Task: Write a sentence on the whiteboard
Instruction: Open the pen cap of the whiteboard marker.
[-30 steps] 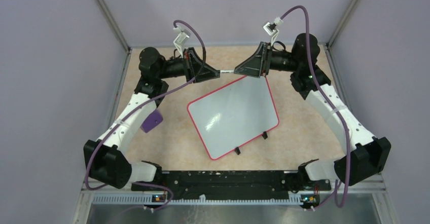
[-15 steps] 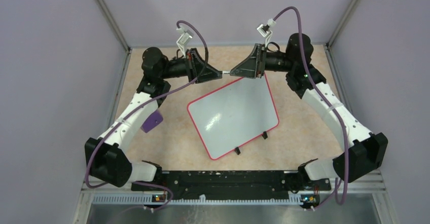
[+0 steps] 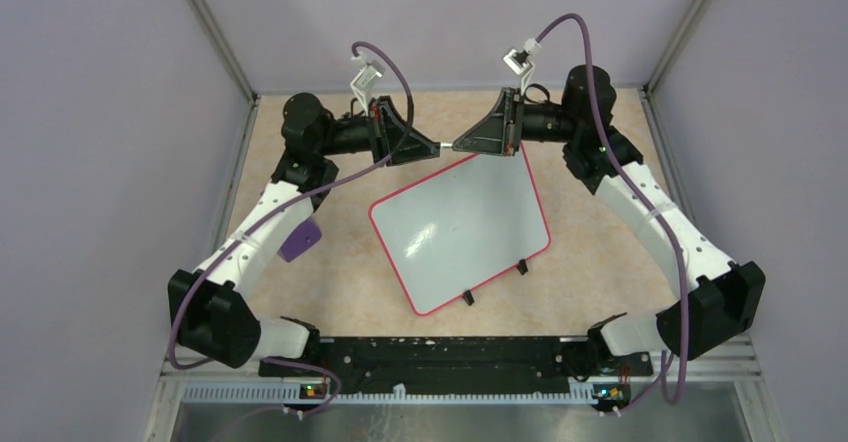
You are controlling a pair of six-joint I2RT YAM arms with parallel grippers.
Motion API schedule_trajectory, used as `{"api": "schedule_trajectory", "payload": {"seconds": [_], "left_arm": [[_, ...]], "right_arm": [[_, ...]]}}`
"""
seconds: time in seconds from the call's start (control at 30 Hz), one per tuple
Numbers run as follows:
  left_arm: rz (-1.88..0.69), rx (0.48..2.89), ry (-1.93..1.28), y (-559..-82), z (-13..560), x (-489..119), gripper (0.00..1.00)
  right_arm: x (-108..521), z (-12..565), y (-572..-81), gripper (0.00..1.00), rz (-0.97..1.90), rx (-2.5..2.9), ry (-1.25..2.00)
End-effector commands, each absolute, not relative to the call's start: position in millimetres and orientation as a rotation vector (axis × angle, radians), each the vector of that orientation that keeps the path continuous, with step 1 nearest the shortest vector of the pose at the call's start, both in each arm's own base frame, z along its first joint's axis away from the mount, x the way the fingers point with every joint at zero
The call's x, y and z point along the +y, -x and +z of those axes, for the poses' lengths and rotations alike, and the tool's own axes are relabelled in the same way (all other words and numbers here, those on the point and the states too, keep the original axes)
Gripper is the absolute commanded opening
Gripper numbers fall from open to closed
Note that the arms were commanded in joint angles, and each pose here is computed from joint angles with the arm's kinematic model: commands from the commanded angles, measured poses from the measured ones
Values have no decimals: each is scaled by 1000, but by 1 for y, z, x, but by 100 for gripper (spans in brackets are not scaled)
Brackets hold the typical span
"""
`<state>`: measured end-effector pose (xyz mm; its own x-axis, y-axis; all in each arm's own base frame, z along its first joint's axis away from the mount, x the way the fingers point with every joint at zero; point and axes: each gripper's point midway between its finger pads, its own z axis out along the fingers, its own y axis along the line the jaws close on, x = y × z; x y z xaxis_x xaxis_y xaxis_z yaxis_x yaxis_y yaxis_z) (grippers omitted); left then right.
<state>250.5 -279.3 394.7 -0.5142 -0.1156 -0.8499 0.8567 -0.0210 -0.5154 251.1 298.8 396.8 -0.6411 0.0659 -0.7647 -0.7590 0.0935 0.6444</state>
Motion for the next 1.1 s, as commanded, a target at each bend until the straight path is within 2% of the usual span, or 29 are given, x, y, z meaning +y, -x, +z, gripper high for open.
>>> {"api": "schedule_trajectory", "payload": {"seconds": [0.0, 0.3, 0.6, 0.7, 0.77, 0.93, 1.07], "left_arm": [[-1592, 1466, -810, -257, 403, -282, 0], [-1540, 1478, -765, -262, 403, -257, 0], [-1448, 1491, -662, -282, 408, -203, 0], [-1260, 1607, -610, -309, 396, -181, 0], [-1025, 1698, -622, -330, 387, -164, 0], [-609, 1995, -614, -357, 326, -115, 0], [-419, 2185, -577, -361, 277, -84, 0]], "right_arm": [[302, 430, -240, 0, 1603, 1608, 762], [275, 434, -258, 0, 1571, 1637, 667], [222, 430, -284, 0, 1485, 1642, 564], [204, 426, -290, 0, 1445, 1659, 537], [194, 423, -291, 0, 1419, 1666, 538], [180, 406, -289, 0, 1319, 1711, 579], [174, 383, -284, 0, 1237, 1785, 608]]}}
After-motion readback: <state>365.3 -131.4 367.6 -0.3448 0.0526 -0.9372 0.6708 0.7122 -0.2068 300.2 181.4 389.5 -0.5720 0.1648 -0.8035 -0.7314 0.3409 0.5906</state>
